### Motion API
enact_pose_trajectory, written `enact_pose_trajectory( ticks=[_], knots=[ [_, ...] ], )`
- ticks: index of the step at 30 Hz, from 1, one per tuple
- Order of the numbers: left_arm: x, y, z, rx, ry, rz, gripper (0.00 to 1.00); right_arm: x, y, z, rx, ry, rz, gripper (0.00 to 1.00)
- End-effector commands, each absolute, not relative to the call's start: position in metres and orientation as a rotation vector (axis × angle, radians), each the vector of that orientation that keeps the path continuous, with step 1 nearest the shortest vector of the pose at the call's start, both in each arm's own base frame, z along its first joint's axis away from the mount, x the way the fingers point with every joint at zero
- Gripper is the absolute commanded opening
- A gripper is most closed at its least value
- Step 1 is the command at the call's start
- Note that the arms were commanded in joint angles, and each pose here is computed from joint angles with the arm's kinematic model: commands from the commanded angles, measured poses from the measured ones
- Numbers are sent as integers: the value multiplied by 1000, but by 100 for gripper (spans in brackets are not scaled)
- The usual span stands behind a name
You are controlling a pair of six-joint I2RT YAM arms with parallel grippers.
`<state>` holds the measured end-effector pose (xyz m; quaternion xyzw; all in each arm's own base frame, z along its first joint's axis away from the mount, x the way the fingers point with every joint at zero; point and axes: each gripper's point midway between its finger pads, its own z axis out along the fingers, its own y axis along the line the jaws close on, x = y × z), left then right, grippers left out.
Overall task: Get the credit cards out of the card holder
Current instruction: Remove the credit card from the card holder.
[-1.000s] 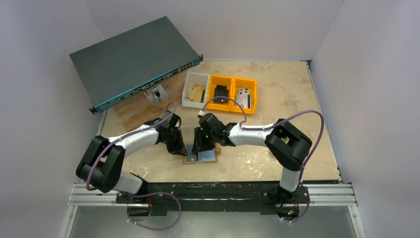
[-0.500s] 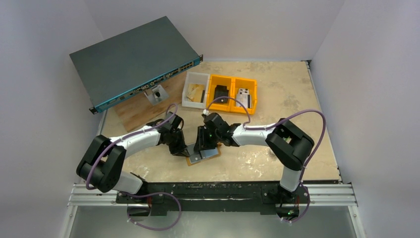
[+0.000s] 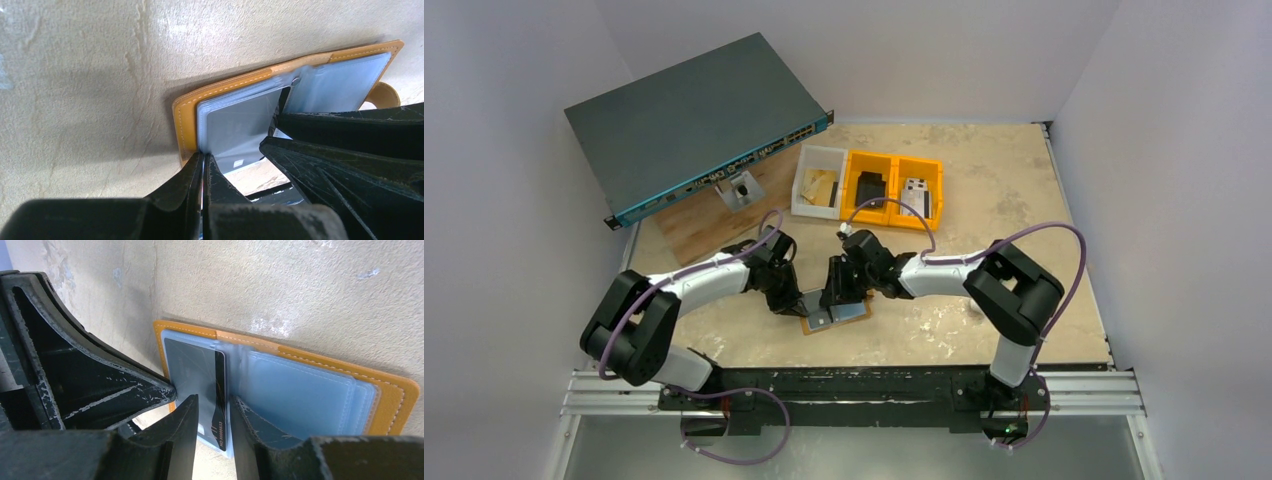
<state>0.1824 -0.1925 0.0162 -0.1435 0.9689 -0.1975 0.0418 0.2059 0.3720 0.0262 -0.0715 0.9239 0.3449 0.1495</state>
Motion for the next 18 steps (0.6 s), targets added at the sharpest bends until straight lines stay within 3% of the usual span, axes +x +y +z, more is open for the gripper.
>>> enact_pose_trajectory(
  ticks=[1, 18],
  knots=[
    [171, -172, -11, -482, 3016, -407, 0, 192, 372, 30, -213, 2666, 1111, 28],
    [172, -179, -13, -473, 3028, -441, 0, 183, 386, 44, -239, 2604, 1383, 15]
  ],
)
